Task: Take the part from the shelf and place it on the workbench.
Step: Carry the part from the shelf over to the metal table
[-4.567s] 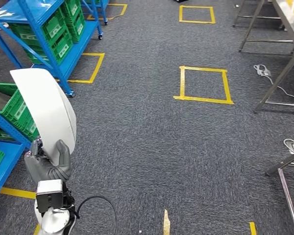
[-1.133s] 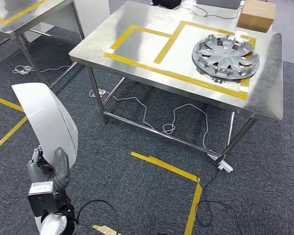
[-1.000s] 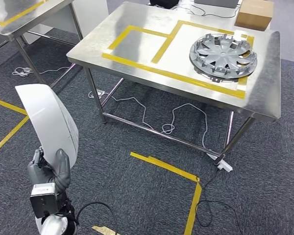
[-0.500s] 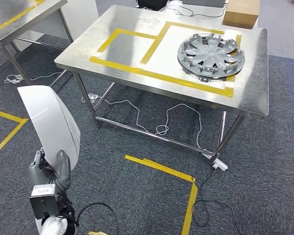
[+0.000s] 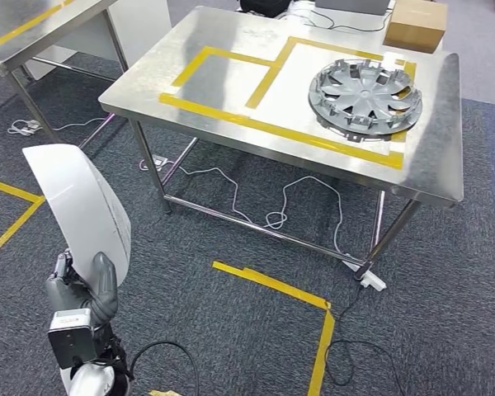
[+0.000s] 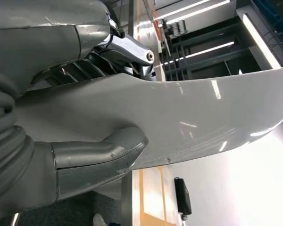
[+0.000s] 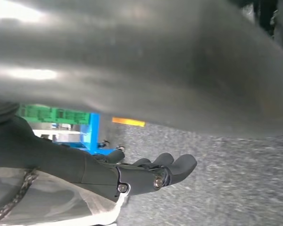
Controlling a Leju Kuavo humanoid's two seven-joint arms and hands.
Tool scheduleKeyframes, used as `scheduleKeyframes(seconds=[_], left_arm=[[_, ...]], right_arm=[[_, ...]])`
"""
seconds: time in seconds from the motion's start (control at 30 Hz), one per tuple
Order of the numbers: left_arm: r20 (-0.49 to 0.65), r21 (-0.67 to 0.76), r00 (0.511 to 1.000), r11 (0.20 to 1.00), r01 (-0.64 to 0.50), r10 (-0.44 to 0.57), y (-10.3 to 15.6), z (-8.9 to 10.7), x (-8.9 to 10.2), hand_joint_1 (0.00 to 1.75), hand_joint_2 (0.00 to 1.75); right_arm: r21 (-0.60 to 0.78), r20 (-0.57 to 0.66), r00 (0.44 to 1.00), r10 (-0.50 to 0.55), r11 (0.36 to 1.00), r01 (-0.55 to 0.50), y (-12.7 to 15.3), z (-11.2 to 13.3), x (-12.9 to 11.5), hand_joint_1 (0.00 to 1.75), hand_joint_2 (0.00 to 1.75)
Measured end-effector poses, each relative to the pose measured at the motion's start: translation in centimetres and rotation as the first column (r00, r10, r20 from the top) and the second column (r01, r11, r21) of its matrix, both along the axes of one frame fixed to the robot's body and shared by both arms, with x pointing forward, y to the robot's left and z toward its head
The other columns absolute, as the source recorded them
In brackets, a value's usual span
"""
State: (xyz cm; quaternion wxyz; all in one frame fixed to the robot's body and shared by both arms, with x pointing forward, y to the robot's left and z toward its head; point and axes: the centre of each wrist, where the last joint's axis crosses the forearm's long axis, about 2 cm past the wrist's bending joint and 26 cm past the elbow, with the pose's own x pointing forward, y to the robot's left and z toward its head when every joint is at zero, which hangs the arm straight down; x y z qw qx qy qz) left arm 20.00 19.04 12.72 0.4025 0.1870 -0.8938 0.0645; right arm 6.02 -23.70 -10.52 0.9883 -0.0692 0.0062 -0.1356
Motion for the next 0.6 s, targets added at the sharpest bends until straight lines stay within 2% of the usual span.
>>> scheduleKeyframes(seconds=[0.43, 0.6], left_arm=[[0.017, 0.029, 1.0, 1.0, 0.003, -0.004, -0.1, 0.2, 0.01, 1.75, 1.75], [0.006, 0.042, 1.0, 0.999, -0.002, 0.002, 0.51, -0.09, -0.86, 1.75, 1.75]], right_arm=[[0.024, 0.011, 0.999, 0.044, 0.999, -0.044, 0.06, -0.01, 0.0, 0.0, 0.0], [0.033, 0.017, 0.999, 0.05, 0.998, -0.051, 0.38, 0.0, -0.12, 0.0, 0.0]])
